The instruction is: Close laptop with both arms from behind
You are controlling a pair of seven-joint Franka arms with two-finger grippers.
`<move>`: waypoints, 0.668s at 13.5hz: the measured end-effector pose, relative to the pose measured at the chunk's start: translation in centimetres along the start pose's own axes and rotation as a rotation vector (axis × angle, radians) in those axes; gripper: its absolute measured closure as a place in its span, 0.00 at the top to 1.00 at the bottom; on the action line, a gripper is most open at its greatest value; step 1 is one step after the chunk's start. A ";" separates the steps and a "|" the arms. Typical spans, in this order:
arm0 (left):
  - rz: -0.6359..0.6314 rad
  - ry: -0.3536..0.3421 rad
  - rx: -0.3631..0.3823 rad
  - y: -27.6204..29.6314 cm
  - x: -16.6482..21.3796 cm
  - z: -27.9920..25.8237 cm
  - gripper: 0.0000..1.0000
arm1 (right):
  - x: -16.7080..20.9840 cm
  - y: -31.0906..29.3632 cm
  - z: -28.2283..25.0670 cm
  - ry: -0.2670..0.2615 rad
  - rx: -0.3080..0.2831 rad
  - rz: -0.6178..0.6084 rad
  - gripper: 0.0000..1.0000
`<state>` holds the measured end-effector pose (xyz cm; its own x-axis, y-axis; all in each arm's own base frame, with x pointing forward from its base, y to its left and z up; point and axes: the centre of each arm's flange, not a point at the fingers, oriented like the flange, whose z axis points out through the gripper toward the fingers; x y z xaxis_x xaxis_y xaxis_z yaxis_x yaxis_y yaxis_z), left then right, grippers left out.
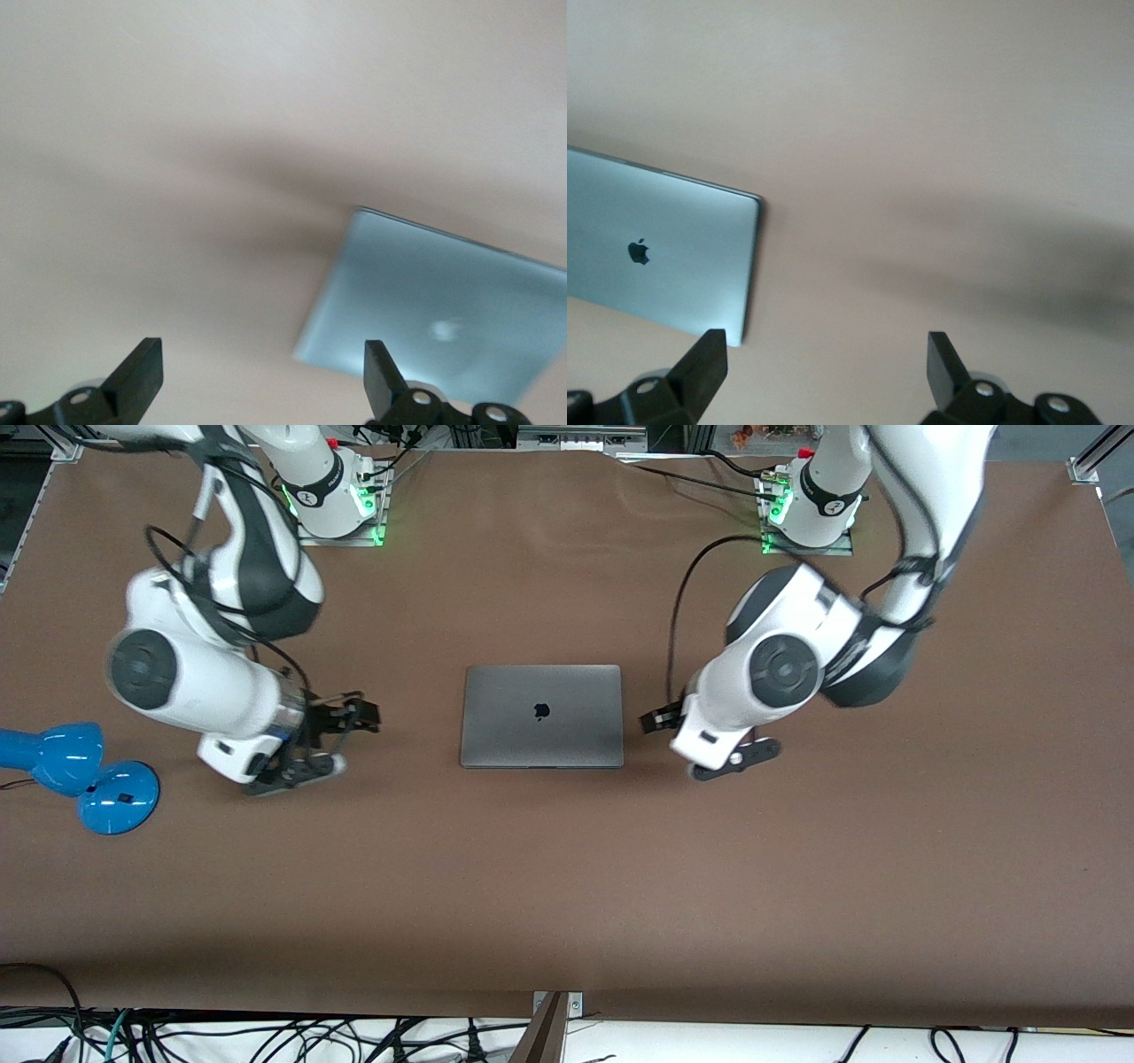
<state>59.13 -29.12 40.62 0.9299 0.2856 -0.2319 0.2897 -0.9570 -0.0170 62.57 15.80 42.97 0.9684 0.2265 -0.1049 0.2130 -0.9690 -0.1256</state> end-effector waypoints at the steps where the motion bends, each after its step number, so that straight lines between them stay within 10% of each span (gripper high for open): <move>1: 0.030 0.021 0.038 -2.4 0.0 -1.7 1.00 | -0.7 1.3 -1.7 0.006 -0.030 0.009 1.00; 9: 0.188 0.117 0.109 -19.7 0.0 -11.8 1.00 | -7.2 6.8 -11.2 -0.024 -0.117 0.188 1.00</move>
<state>56.10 -9.67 52.48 0.9869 0.1000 -0.1269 0.0889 -0.9919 -0.0902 58.50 6.45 53.93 0.9894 0.0416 -0.1389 0.0438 -0.9990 0.0133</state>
